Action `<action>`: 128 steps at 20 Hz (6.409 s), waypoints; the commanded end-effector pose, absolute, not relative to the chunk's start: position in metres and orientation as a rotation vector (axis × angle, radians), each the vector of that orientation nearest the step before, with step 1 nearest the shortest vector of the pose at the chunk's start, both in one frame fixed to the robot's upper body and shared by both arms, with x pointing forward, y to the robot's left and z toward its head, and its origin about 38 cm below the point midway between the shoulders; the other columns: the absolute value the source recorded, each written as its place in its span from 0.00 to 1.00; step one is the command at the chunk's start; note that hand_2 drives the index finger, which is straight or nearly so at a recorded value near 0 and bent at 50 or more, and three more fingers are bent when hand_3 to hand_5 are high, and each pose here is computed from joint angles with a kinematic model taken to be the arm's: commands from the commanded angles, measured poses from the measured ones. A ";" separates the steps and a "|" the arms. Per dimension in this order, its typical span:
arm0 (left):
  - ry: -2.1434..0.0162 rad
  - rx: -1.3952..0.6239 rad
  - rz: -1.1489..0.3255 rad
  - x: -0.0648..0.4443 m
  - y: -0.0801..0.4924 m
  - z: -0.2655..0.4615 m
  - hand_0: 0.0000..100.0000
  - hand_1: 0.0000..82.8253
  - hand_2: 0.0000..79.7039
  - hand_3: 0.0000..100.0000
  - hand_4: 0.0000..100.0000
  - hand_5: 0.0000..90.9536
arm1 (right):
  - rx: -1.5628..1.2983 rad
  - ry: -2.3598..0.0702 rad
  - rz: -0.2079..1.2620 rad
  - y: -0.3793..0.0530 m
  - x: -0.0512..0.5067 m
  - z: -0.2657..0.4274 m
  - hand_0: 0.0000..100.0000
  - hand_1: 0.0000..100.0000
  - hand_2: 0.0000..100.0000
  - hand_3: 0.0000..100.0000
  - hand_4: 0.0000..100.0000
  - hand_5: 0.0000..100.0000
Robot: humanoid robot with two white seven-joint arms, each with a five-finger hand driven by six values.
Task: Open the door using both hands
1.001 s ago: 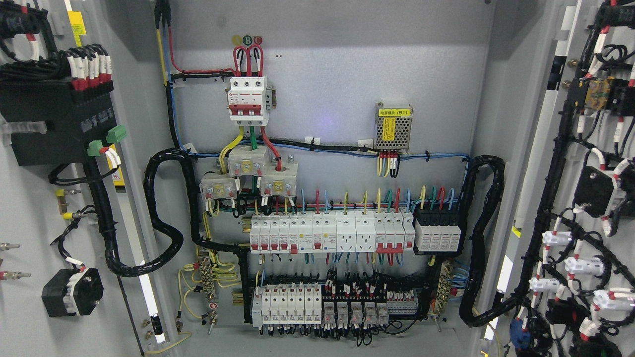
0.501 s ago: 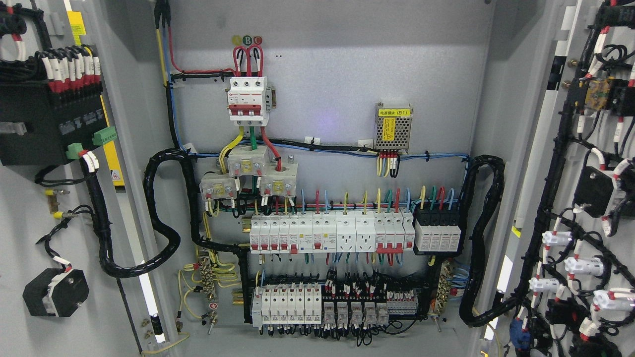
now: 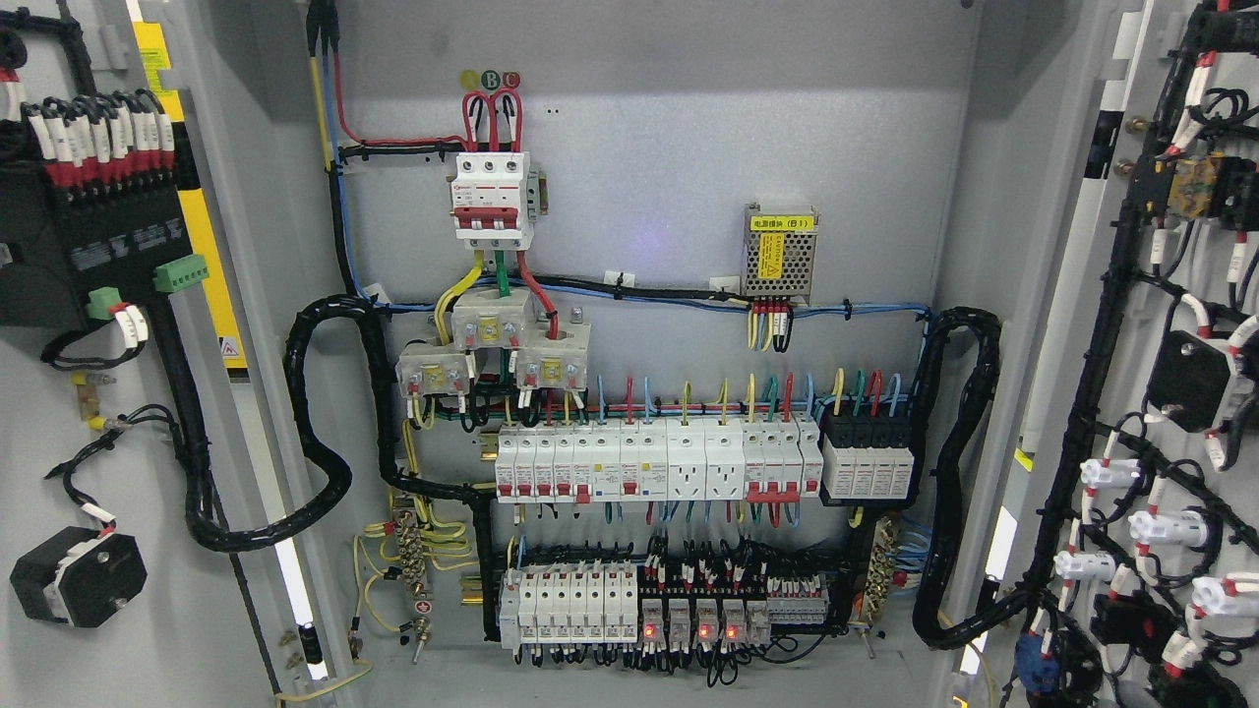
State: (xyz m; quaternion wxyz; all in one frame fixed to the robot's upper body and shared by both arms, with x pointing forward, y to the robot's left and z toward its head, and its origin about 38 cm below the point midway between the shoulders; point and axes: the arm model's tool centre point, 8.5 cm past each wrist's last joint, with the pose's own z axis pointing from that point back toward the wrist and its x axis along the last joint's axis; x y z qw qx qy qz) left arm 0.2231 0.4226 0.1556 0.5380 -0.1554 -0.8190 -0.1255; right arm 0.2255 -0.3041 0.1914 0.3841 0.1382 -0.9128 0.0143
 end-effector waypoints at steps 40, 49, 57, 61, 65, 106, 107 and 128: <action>-1.912 -0.237 -0.128 0.255 0.524 0.168 0.12 0.67 0.00 0.00 0.00 0.00 | 0.216 -2.316 0.017 -0.350 0.206 0.197 0.00 0.50 0.04 0.00 0.00 0.00; -1.913 -0.258 -0.146 0.257 0.514 0.168 0.12 0.67 0.00 0.00 0.00 0.00 | 0.296 -2.295 0.046 -0.333 0.209 0.193 0.00 0.50 0.04 0.00 0.00 0.00; -1.918 -0.391 -0.245 0.267 0.454 0.171 0.12 0.67 0.00 0.00 0.00 0.00 | 0.392 -2.258 0.067 -0.312 0.212 0.185 0.00 0.50 0.04 0.00 0.00 0.00; -1.853 -0.519 -0.329 0.266 0.386 0.152 0.12 0.67 0.00 0.00 0.00 0.00 | 0.453 -2.173 0.088 -0.292 0.213 0.161 0.00 0.50 0.04 0.00 0.00 0.00; -1.799 -0.607 -0.408 0.265 0.324 0.130 0.12 0.67 0.00 0.00 0.00 0.00 | 0.481 -2.088 0.124 -0.272 0.211 0.135 0.00 0.50 0.04 0.00 0.00 0.00; 0.010 -0.143 0.124 -0.057 0.281 -0.256 0.12 0.67 0.00 0.00 0.00 0.00 | 0.035 -0.085 0.051 -0.259 -0.020 -0.263 0.00 0.50 0.04 0.00 0.00 0.00; 0.011 -0.133 0.123 -0.057 0.282 -0.256 0.12 0.67 0.00 0.00 0.00 0.00 | 0.025 -0.058 0.073 -0.259 -0.016 -0.263 0.00 0.50 0.04 0.00 0.00 0.00; -0.041 -0.019 0.134 -0.049 0.290 -0.258 0.12 0.67 0.00 0.00 0.00 0.00 | -0.131 0.023 0.108 -0.273 -0.006 -0.263 0.00 0.50 0.04 0.00 0.00 0.00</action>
